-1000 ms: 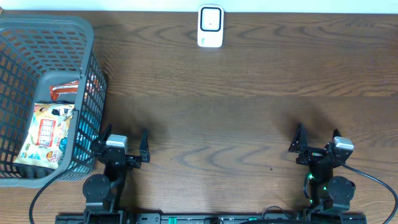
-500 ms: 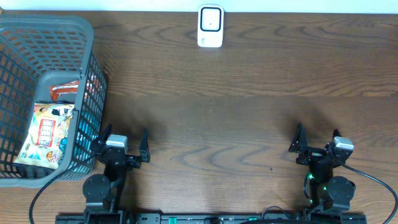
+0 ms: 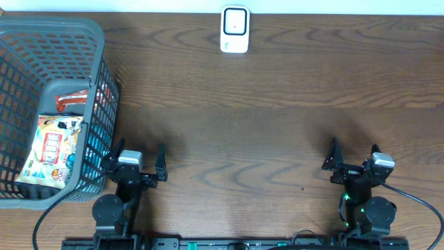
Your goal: Scan the item barcode
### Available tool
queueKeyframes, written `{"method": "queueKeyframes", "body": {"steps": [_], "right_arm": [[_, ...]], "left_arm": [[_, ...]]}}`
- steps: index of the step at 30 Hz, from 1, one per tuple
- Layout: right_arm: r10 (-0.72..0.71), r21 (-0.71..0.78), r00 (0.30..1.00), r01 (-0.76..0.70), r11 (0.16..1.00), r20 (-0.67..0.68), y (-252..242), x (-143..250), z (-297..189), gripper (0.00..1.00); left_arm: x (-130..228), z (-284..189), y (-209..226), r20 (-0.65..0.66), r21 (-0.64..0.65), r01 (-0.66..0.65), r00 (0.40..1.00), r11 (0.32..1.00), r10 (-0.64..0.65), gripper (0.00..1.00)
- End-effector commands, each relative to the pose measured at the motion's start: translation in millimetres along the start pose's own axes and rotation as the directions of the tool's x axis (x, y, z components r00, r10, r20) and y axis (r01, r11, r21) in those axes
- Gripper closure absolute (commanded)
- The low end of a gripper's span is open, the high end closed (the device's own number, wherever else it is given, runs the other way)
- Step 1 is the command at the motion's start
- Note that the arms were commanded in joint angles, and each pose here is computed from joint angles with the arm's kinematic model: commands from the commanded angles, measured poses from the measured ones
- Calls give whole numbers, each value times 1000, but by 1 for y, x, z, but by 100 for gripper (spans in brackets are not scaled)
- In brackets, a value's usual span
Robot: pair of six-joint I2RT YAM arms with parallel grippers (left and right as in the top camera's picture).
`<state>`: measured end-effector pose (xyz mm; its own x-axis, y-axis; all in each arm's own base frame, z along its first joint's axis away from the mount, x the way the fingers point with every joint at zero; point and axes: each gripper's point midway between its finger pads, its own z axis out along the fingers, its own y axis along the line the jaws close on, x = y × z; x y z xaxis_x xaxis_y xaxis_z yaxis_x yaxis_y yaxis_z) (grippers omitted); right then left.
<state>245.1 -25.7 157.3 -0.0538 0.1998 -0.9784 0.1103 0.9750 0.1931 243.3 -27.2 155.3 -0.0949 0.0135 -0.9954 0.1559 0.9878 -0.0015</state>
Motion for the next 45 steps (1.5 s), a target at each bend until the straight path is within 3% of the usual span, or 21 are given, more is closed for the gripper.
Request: {"method": "queueKeyframes", "body": {"steps": [1,33,45], "right_arm": [[-11,18,1000,11,1000,2,-4,0,0,1],[-11,18,1000,11,1000,2,-4,0,0,1],[-11,18,1000,11,1000,2,-4,0,0,1]], "left_arm": [[15,1,-1,-45,9,-5,999,1000,6,2],[10,0,-7,-29,43,11,1000,999,-10,2],[-71,-25,-46,100,271,113,984,956,-145,2]]}}
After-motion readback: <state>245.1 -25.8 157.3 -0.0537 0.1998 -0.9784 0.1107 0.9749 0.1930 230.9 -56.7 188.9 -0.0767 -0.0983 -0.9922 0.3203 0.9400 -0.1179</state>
